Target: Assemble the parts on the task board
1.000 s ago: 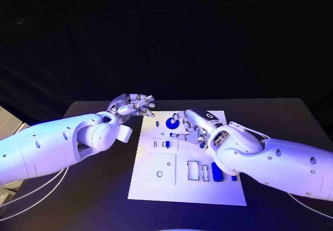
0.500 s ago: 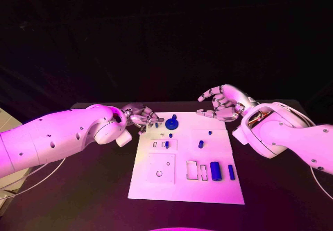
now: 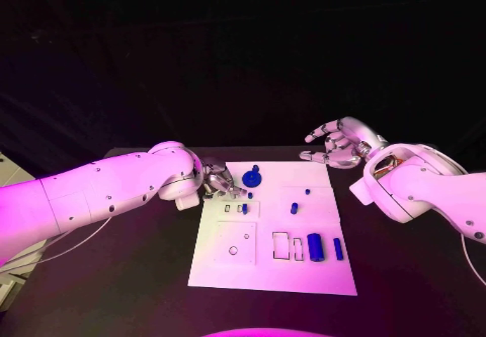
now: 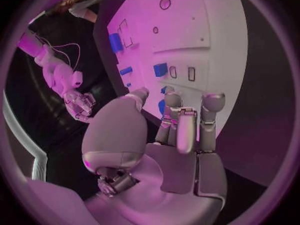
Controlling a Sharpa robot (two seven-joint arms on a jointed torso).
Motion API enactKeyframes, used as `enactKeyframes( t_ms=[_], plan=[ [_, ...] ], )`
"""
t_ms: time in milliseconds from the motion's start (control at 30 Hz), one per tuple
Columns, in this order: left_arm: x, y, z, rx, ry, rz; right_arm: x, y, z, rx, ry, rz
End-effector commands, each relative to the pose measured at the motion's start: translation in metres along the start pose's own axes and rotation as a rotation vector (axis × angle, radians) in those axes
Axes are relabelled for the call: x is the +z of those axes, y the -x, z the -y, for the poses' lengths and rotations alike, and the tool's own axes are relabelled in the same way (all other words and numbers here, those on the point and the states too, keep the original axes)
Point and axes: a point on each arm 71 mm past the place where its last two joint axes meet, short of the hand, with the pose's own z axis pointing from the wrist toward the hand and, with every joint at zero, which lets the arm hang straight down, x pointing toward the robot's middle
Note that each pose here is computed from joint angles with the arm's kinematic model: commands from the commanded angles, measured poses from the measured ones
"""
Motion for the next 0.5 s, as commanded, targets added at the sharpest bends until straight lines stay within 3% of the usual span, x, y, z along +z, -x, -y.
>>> enactKeyframes(
  t_ms=[33,500],
  plan=[
    [0.0037,-0.0006,-0.0017,0.095,0.093,-0.015,0.001,0.000,0.003,0.008,-0.038,-0.014],
    [0.0111,-0.0110,0.0116,0.149,0.100,-0.058,0.003,0.002,0.007,-0.003,-0.061,-0.018]
  ],
)
